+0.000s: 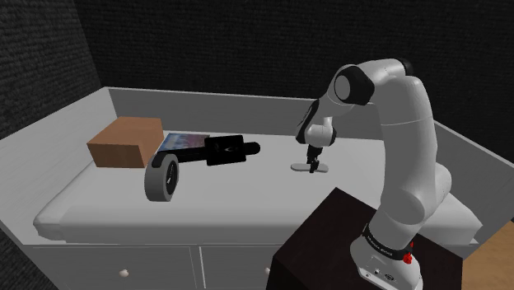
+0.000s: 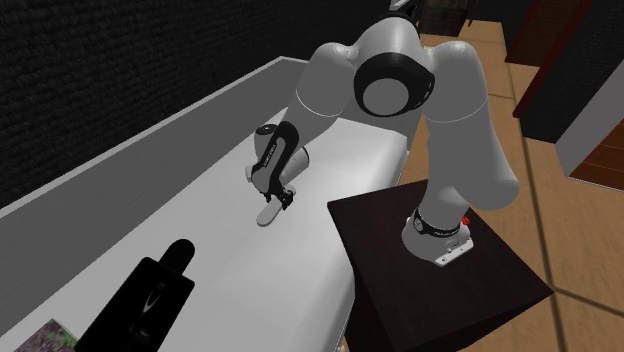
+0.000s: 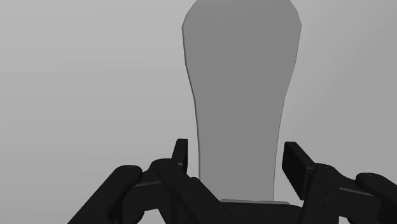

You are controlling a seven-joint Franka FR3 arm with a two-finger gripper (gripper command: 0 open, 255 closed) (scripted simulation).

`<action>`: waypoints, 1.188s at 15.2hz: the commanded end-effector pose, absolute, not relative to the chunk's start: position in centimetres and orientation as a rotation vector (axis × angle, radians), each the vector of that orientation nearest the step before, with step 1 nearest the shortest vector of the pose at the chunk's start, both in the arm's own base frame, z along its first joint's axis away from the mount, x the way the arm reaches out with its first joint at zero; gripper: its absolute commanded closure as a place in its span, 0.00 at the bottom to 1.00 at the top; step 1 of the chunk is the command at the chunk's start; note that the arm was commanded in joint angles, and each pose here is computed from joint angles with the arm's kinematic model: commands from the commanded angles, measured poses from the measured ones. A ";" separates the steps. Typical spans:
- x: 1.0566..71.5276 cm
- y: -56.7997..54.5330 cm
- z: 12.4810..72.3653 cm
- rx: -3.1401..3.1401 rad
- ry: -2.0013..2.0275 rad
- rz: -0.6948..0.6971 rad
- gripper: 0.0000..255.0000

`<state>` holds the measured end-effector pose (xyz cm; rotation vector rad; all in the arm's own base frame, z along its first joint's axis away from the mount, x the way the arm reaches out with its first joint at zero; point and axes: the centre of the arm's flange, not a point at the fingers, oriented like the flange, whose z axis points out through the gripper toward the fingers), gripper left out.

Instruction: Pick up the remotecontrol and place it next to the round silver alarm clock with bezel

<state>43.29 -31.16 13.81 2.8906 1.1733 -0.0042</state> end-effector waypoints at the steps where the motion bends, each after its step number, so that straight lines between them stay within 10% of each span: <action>1: 43.3 -31.2 13.8 2.890 1.173 -0.004 1.00; 18: 43.3 -31.2 21.2 2.890 1.173 -0.004 1.00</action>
